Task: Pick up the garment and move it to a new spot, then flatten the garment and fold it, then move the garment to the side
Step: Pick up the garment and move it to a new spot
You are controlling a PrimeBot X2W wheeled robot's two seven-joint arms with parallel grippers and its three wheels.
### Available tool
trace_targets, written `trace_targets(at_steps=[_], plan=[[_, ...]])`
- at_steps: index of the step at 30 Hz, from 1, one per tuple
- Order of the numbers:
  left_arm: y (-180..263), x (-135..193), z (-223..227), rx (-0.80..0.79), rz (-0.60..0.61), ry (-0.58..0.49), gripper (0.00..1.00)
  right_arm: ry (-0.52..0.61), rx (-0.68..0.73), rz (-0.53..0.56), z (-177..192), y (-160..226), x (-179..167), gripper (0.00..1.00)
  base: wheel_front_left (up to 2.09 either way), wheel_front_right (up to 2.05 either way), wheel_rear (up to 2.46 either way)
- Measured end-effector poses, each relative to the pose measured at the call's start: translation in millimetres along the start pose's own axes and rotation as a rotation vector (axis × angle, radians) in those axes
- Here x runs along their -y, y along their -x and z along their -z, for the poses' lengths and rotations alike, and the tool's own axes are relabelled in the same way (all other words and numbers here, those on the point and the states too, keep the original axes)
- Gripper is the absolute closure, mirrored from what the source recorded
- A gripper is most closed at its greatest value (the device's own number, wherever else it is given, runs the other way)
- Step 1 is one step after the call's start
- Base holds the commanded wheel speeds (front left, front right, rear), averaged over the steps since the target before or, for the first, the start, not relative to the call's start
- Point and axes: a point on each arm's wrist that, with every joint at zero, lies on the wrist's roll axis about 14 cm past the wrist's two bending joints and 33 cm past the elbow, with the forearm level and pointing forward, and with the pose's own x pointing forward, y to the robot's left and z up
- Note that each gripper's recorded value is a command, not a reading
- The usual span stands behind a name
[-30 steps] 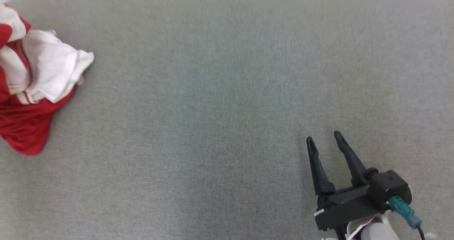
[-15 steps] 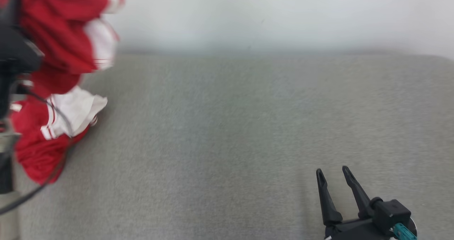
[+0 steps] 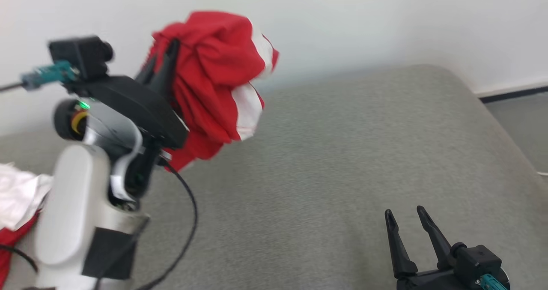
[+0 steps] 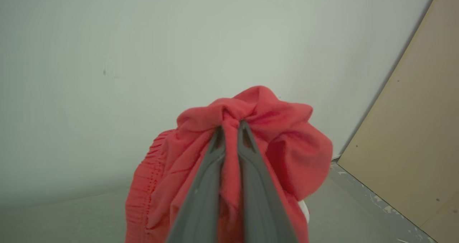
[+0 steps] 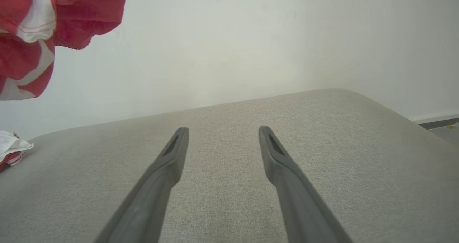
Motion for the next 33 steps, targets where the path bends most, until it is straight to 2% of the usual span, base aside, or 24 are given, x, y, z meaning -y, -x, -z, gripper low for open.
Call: trace_targets(at_steps=[5, 12, 18, 20, 21, 26, 33], plan=[[-17.7, 26.5, 58.0, -0.071, 0.032, 0.059, 1.00, 0.003, 0.005, 0.066, -3.8, 15.4, 17.8, 0.00, 0.00, 0.00, 0.00], [-16.8, 33.4, 171.9, -0.293, -0.003, 0.014, 1.00, -0.012, -0.014, 0.135, 0.3, 30.8, 34.3, 0.00, 0.00, 0.00, 0.00], [-5.2, 38.5, 240.7, -0.439, 0.026, -0.063, 1.00, -0.014, -0.043, 0.166, 8.2, 33.8, 41.9, 0.00, 0.00, 0.00, 0.00], [-2.2, 38.8, 249.8, -0.460, 0.031, -0.065, 0.15, -0.014, -0.048, 0.168, 9.4, 33.5, 42.4, 0.00, 0.00, 0.00, 0.00], [0.3, 38.8, 256.4, -0.475, 0.035, -0.066, 0.00, -0.014, -0.049, 0.170, 10.0, 33.0, 42.9, 0.00, 0.00, 0.00, 0.00], [6.7, 34.6, 263.3, -0.474, 0.033, -0.072, 0.00, -0.016, -0.056, 0.160, 12.7, 28.6, 41.4, 0.00, 0.00, 0.00, 0.00], [17.1, 25.0, 227.1, -0.278, 0.004, -0.083, 0.00, -0.025, -0.062, 0.110, 15.5, 19.8, 28.3, 0.00, 0.00, 0.00, 0.00]])
